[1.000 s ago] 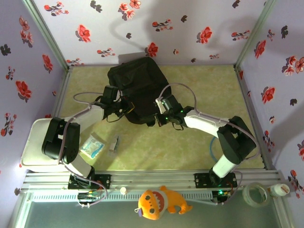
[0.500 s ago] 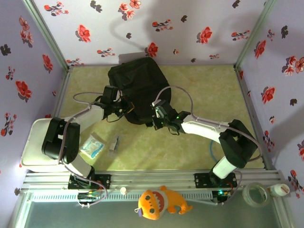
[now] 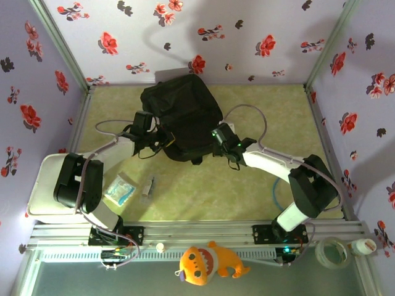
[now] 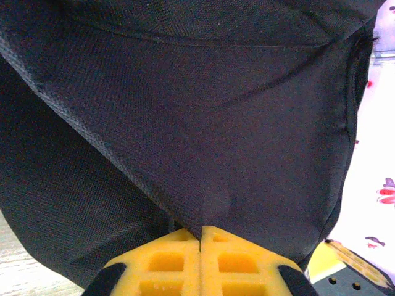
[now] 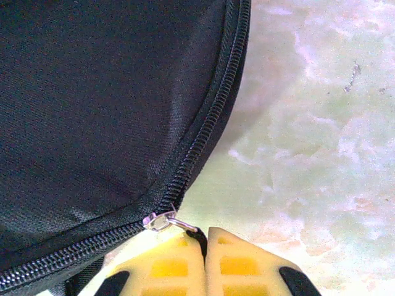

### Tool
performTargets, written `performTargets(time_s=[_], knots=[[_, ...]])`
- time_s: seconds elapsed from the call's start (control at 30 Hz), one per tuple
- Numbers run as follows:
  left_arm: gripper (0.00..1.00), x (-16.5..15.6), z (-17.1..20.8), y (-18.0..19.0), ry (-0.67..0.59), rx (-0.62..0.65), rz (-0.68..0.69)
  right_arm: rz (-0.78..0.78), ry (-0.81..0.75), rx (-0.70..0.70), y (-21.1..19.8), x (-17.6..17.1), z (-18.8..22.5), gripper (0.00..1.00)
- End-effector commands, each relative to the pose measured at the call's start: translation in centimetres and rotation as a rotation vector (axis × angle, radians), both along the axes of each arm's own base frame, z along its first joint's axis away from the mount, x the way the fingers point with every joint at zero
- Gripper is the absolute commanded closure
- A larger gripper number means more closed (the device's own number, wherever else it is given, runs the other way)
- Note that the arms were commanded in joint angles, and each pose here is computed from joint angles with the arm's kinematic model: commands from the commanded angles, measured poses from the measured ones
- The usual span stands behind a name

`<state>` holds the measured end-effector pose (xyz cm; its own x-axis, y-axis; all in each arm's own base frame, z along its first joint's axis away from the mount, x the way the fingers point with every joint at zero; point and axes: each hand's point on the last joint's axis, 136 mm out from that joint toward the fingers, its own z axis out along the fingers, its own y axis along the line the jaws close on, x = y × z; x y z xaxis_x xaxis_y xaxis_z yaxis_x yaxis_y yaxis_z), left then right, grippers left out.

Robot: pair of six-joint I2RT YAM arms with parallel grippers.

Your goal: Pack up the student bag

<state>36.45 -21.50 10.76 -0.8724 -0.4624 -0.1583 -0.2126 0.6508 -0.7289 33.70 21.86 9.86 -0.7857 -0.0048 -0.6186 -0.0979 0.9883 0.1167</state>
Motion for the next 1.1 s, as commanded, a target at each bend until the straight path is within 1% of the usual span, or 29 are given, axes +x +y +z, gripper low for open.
performTargets(time_s=[0.0,0.1,0.2,0.27,0.4,0.5,0.63,0.67,0.77,0.8,0.93,1.0,1.07], knots=[[1.0,1.2,1.0,1.8,-0.069,0.052,0.04,-0.04,0.055,-0.035,-1.6,-0.4,-0.5,1.0],[1.0,1.6,1.3,1.8,-0.079,0.065,0.027,0.097,0.068,0.039,0.9,-1.8,-0.2,1.0],[1.0,2.4,1.6,1.9,-0.093,0.092,0.008,0.261,0.085,0.106,4.0,-4.4,0.0,1.0],[1.0,2.9,2.3,1.0,-0.122,0.109,-0.051,0.364,0.113,0.199,6.4,-6.4,0.2,1.0],[1.0,3.5,3.4,-1.2,-0.152,0.158,-0.159,0.497,0.141,0.382,10.1,-9.4,1.1,1.0],[1.0,4.3,2.8,-2.1,-0.147,0.168,-0.183,0.541,0.154,0.44,11.9,-10.4,1.6,1.0],[1.0,5.6,2.4,-2.2,-0.142,0.197,-0.179,0.54,0.144,0.432,12.9,-10.2,1.6,1.0],[0.96,5.9,2.5,-1.9,-0.145,0.213,-0.167,0.528,0.139,0.428,12.9,-9.9,1.6,1.0],[0.76,6.4,3.5,-0.2,-0.157,0.27,-0.106,0.491,0.115,0.403,12.9,-8.8,1.6,1.0],[0.71,6.4,3.9,0.4,-0.164,0.284,-0.084,0.477,0.109,0.393,12.8,-8.4,1.6,1.0],[0.48,5.2,4.4,4.0,-0.166,0.345,0.026,0.454,0.091,0.374,13.2,-7.4,1.9,1.0],[0.42,3.8,3.9,5.5,-0.15,0.372,0.07,0.449,0.084,0.373,13.5,-7.0,1.9,1.0],[0.36,2.1,3.1,6.3,-0.119,0.362,0.103,0.445,0.077,0.375,13.8,-6.6,2.0,1.0]])
